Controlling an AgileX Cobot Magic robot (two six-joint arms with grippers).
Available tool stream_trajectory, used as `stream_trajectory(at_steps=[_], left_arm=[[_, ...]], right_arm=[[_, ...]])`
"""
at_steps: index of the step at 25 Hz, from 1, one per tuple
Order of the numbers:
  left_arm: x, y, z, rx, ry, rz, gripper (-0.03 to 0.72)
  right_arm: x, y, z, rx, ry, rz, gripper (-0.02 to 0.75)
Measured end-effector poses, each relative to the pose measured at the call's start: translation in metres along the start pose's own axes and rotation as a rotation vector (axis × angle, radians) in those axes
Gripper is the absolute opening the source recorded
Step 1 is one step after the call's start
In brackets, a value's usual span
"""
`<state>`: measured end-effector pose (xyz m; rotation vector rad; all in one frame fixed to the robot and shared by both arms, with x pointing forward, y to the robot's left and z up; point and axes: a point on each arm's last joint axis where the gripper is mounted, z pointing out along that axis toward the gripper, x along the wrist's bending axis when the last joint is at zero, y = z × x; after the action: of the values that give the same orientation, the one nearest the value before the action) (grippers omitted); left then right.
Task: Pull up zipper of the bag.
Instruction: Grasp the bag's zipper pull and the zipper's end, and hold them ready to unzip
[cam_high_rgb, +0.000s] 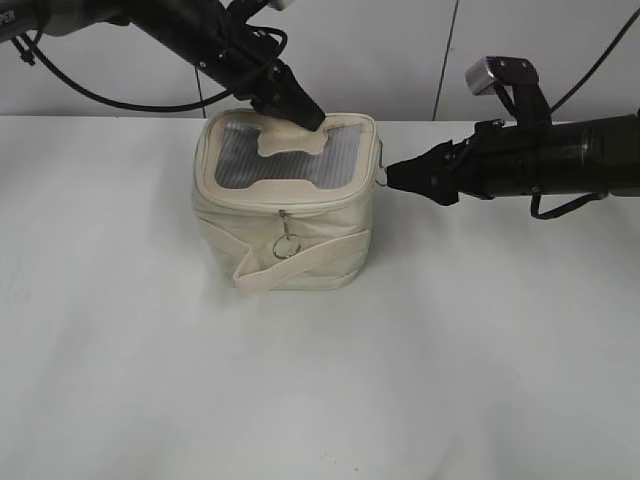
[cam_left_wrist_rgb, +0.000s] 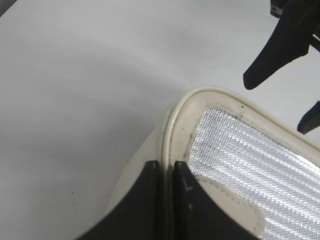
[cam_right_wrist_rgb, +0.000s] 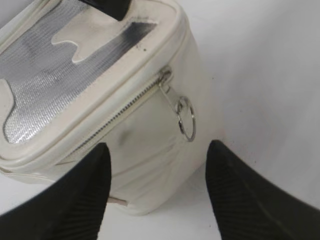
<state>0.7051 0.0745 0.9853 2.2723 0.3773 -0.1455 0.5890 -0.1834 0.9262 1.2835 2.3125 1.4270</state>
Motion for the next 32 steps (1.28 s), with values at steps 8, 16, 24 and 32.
stream_trajectory(at_steps=[8, 16, 24, 32], left_arm=[[0.0, 0.0, 0.0, -0.001, 0.0, 0.0, 0.05], [0.0, 0.0, 0.0, -0.002, -0.001, -0.005, 0.05], [0.0, 0.0, 0.0, -0.002, 0.001, -0.007, 0.05], [0.0, 0.0, 0.0, -0.003, 0.005, -0.026, 0.05]], right_arm=[[-0.002, -0.011, 0.015, 0.042, -0.023, -0.098, 0.475], [-0.014, -0.006, 0.031, 0.042, -0.042, -0.132, 0.475], [-0.009, 0.001, 0.056, 0.056, -0.05, -0.178, 0.228], [0.001, -0.002, 0.042, 0.09, -0.116, -0.147, 0.008]])
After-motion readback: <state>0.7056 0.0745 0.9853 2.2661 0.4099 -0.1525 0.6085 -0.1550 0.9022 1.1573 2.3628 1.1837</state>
